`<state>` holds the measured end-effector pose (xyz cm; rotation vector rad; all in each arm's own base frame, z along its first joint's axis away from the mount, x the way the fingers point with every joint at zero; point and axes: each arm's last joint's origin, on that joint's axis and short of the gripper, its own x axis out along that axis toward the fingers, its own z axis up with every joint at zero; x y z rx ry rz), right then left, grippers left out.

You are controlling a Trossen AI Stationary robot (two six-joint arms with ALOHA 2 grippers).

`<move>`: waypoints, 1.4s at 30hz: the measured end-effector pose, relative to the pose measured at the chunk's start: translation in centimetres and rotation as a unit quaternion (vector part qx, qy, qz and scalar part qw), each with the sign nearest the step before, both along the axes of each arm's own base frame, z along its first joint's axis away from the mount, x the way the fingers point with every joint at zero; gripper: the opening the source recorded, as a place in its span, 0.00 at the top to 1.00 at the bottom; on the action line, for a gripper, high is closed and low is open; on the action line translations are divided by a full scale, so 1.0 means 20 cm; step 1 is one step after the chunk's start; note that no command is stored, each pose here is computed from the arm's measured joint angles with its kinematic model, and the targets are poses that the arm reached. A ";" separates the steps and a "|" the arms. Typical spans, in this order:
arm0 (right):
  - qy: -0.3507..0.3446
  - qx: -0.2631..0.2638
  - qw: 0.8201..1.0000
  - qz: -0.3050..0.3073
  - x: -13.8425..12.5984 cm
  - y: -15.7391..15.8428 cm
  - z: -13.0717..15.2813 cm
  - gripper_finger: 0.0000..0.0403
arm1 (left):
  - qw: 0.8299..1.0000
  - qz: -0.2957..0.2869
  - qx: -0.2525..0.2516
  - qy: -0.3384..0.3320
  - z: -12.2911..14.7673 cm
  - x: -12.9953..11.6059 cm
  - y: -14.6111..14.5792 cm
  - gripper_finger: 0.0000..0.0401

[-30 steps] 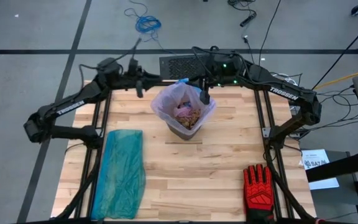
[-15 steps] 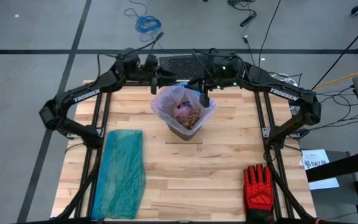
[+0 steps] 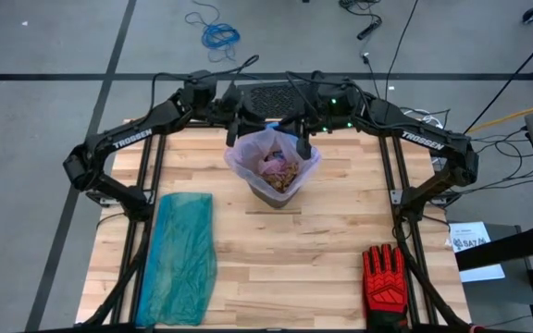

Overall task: Place trash/remove bag and relplace
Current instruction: Close the trash bag

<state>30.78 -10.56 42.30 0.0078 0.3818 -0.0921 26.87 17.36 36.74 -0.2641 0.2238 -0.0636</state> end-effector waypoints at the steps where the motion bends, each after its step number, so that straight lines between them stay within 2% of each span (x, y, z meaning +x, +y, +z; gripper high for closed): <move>1: -0.002 0.001 1.000 -0.001 0.00 0.00 0.00 1.00 | 1.000 -0.001 0.000 -0.001 0.00 0.00 0.00 0.58; 26: -0.003 0.007 1.000 -0.004 0.00 0.00 0.00 1.00 | 1.000 -0.022 -0.002 -0.002 0.01 0.03 -0.06 0.58; 32: -0.004 0.014 1.000 -0.006 0.00 0.00 0.00 1.00 | 0.999 0.038 0.012 0.006 0.01 0.03 -0.04 0.59; 36: -0.004 0.018 1.000 -0.008 0.00 0.00 0.00 1.00 | 0.998 0.052 0.016 0.008 0.01 0.03 -0.04 0.69; 40: 0.000 0.019 1.000 -0.015 0.00 -0.01 0.00 1.00 | 0.998 0.056 0.016 0.008 0.01 0.03 -0.04 0.91; 42: 0.012 0.016 0.999 -0.035 -0.01 -0.02 -0.01 1.00 | 0.998 0.056 0.013 0.012 0.03 0.02 -0.04 0.97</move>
